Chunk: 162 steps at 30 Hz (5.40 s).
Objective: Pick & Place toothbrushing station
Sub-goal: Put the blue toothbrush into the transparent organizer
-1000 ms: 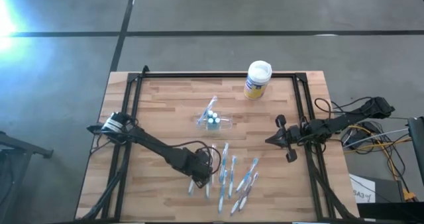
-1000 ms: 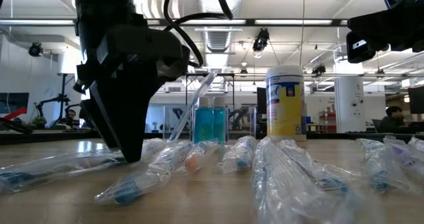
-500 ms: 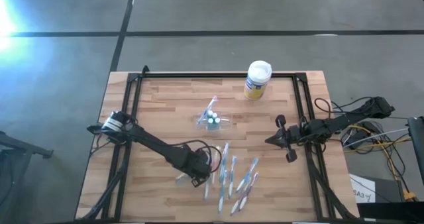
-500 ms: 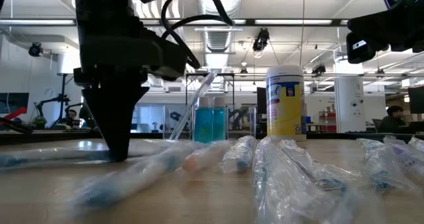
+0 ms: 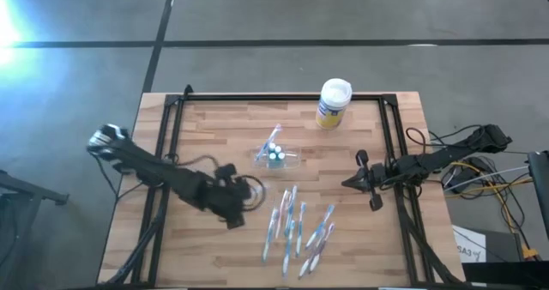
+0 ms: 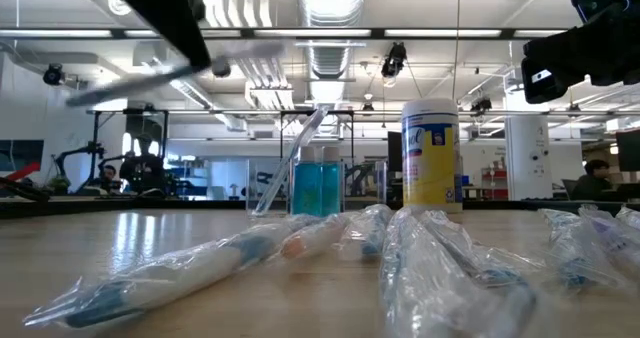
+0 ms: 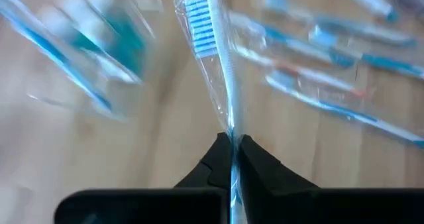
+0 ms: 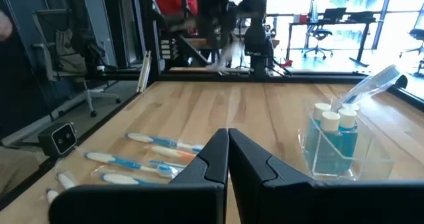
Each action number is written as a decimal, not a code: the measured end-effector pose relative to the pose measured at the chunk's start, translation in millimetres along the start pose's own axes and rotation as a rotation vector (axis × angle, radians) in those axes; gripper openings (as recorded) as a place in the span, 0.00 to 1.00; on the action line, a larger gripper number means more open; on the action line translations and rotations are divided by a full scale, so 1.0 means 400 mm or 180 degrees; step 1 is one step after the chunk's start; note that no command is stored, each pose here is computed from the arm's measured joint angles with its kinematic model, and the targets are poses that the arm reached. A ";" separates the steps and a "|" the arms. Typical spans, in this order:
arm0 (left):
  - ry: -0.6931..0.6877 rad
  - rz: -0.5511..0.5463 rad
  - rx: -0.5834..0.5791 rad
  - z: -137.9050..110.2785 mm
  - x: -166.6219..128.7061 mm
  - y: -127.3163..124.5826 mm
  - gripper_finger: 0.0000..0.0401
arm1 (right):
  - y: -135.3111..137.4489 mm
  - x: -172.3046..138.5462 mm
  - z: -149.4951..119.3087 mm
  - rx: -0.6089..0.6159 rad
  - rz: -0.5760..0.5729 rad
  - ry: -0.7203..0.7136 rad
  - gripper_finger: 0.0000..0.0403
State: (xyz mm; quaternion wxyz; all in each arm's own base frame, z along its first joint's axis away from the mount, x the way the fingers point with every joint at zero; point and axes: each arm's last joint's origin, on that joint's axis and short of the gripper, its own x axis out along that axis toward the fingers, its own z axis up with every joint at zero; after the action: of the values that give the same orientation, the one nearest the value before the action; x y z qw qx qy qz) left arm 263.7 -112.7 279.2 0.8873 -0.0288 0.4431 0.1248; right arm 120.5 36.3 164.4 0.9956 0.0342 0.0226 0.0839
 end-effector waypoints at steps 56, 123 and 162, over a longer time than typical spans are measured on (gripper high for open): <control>-0.3303 -0.0561 0.0420 -0.389 0.044 0.310 0.00 | 0.001 -0.001 0.035 -0.0591 -0.0101 -0.0456 0.02; -0.2768 0.0493 -0.0246 -0.060 0.224 0.375 0.00 | -0.007 -0.002 0.037 -0.0756 -0.0450 -0.0455 0.02; -0.2343 0.0537 -0.0416 -0.166 0.344 0.369 0.05 | -0.007 -0.002 0.041 -0.0684 -0.0469 -0.0506 0.02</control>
State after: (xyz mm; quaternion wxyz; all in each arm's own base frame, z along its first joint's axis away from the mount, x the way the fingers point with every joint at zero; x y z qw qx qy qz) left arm 254.8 46.4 138.6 0.9700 -0.0019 0.0867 0.2273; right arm 120.9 32.2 180.5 0.9957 -0.0677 -0.0630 0.0096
